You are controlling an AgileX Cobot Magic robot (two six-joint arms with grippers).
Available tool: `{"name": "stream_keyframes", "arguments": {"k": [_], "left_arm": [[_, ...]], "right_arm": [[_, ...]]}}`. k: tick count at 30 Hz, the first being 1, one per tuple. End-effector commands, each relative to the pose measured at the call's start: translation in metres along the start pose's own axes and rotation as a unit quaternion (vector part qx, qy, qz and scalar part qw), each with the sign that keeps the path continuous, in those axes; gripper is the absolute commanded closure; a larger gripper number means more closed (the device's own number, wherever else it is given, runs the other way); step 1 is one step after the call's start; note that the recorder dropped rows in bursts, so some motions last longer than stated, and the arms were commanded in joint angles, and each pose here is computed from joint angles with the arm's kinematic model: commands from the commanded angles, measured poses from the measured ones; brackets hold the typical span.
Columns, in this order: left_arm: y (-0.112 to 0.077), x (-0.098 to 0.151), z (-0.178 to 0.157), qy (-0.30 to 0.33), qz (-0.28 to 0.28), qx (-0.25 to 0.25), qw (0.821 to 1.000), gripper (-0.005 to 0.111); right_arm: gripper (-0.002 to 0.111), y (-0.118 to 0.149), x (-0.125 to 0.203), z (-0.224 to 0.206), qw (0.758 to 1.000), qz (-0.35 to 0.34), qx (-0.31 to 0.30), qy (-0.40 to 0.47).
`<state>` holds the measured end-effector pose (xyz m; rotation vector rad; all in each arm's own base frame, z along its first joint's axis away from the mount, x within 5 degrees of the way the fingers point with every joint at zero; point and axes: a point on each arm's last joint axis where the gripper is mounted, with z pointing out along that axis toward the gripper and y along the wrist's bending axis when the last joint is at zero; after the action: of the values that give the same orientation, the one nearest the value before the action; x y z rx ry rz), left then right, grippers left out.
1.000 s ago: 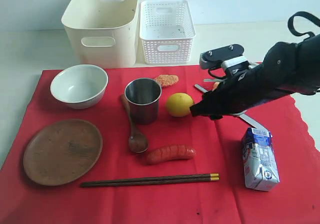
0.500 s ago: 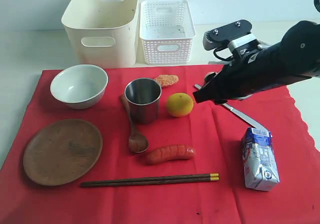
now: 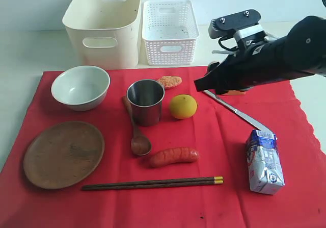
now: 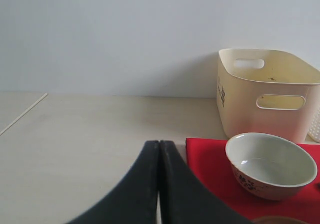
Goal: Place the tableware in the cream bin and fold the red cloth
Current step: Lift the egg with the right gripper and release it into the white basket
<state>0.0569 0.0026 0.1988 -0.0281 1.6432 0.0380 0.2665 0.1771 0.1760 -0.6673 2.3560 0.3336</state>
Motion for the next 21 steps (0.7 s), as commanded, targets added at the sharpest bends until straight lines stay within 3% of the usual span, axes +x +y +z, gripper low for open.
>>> {"name": "stream_keyframes", "arguments": {"k": [1,11,21], "left_arm": [[0.0,-0.001,0.0,-0.003,-0.003,-0.001,1.0,0.107],[0.0,-0.001,0.0,-0.003,-0.003,-0.001,1.0,0.107],[0.0,-0.001,0.0,-0.003,-0.003,-0.001,1.0,0.107]], "right_arm": [[0.108,0.0,-0.012,0.007,1.0,0.002,0.003,-0.015],[0.108,-0.001,-0.042,0.044,1.0,0.0,0.002,-0.026],[0.108,-0.001,-0.103,0.08,0.995,-0.03,0.006,-0.099]]}}
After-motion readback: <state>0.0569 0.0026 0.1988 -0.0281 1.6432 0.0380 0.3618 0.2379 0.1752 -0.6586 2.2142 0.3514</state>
